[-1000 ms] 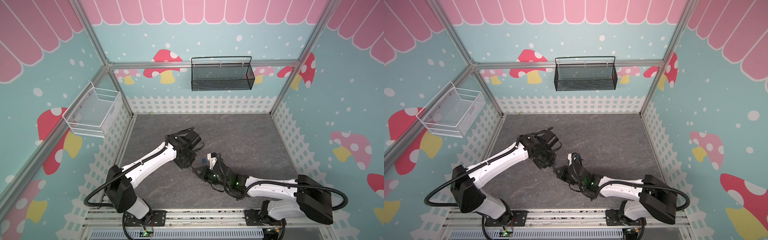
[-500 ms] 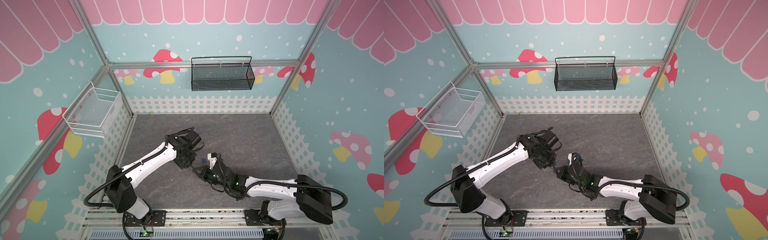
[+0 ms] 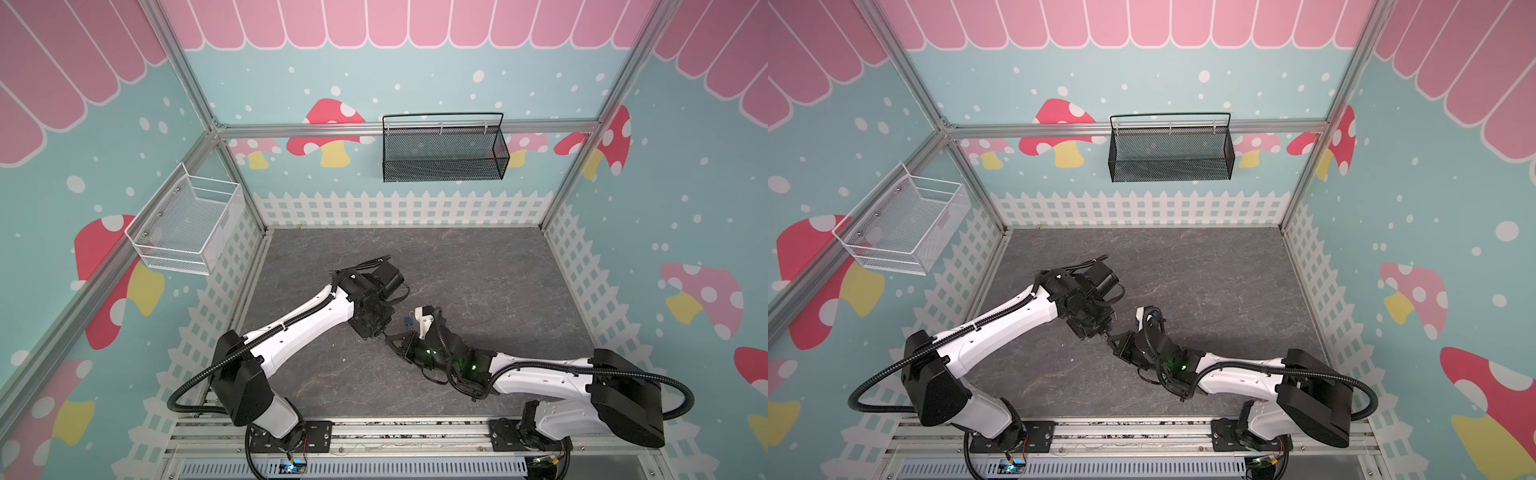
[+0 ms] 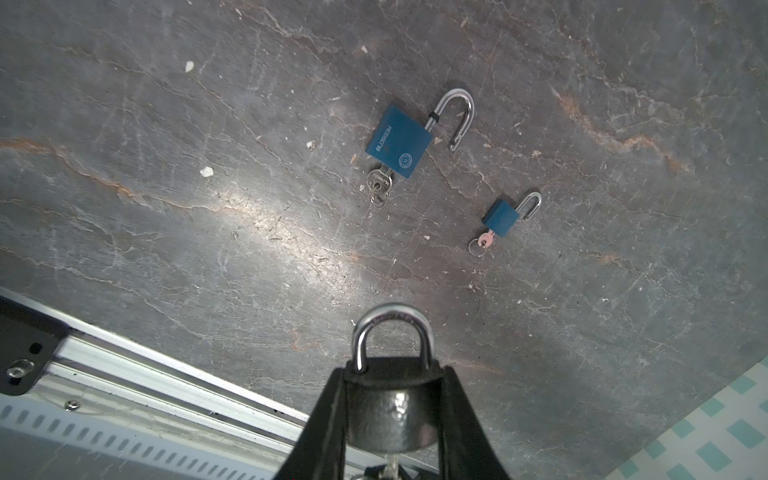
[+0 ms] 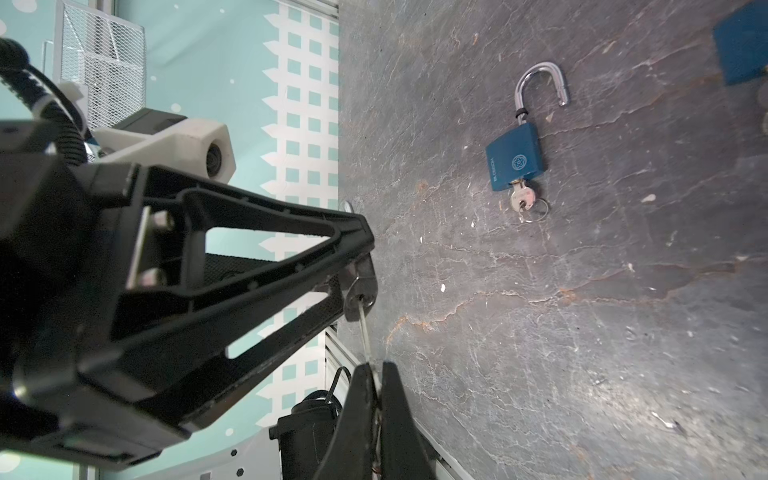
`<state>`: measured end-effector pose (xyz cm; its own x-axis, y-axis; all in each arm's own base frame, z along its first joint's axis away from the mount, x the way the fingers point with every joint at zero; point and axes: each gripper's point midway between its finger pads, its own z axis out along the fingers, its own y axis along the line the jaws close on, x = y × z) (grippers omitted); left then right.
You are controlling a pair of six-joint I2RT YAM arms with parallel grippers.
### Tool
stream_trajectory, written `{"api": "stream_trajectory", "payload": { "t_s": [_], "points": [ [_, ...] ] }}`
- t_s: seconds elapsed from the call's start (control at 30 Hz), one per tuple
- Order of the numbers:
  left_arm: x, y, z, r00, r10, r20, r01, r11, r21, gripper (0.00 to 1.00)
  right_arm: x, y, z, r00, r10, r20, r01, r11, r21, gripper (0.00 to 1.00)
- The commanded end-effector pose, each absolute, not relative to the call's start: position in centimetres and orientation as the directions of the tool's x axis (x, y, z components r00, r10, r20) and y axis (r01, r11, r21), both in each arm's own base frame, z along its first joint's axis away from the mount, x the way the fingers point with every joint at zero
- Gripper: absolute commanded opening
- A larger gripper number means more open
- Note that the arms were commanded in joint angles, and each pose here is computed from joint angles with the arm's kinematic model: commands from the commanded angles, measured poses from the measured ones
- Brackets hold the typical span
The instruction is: Unlock with the key
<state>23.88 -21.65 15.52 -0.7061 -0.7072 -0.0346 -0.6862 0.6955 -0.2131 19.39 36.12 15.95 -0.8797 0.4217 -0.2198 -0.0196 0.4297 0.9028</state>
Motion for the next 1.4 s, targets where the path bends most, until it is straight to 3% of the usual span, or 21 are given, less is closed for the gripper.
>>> {"api": "stream_trajectory", "payload": {
  "t_s": [0.0, 0.47, 0.83, 1.0, 1.13, 1.37],
  "points": [
    [23.4, -21.8, 16.7, -0.697, -0.716, -0.029, -0.690, 0.682, -0.242, 0.00, 19.8, 36.5, 16.5, -0.869, 0.447, -0.211, -0.007, 0.414, 0.910, 0.00],
    [22.9, -22.4, 17.3, -0.702, -0.712, -0.014, -0.684, 0.680, -0.264, 0.00, 20.9, 34.9, 16.5, -0.823, 0.500, -0.270, -0.006, 0.467, 0.884, 0.00],
    [20.3, -24.1, 17.6, -0.738, -0.673, 0.045, -0.658, 0.704, -0.268, 0.00, 23.2, 34.1, 20.3, -0.723, 0.530, -0.443, -0.127, 0.529, 0.839, 0.00],
    [19.4, -24.7, 18.3, -0.745, -0.663, 0.077, -0.653, 0.701, -0.288, 0.00, 23.8, 34.0, 21.2, -0.716, 0.532, -0.452, -0.151, 0.514, 0.844, 0.00],
    [19.2, -24.1, 18.8, -0.736, -0.673, 0.067, -0.659, 0.691, -0.297, 0.00, 23.5, 34.8, 22.5, -0.750, 0.517, -0.413, -0.198, 0.421, 0.885, 0.00],
    [19.6, -23.4, 20.3, -0.702, -0.711, 0.035, -0.669, 0.643, -0.372, 0.00, 22.2, 35.5, 24.9, -0.868, 0.465, -0.173, -0.133, 0.119, 0.984, 0.00]
  ]
}}
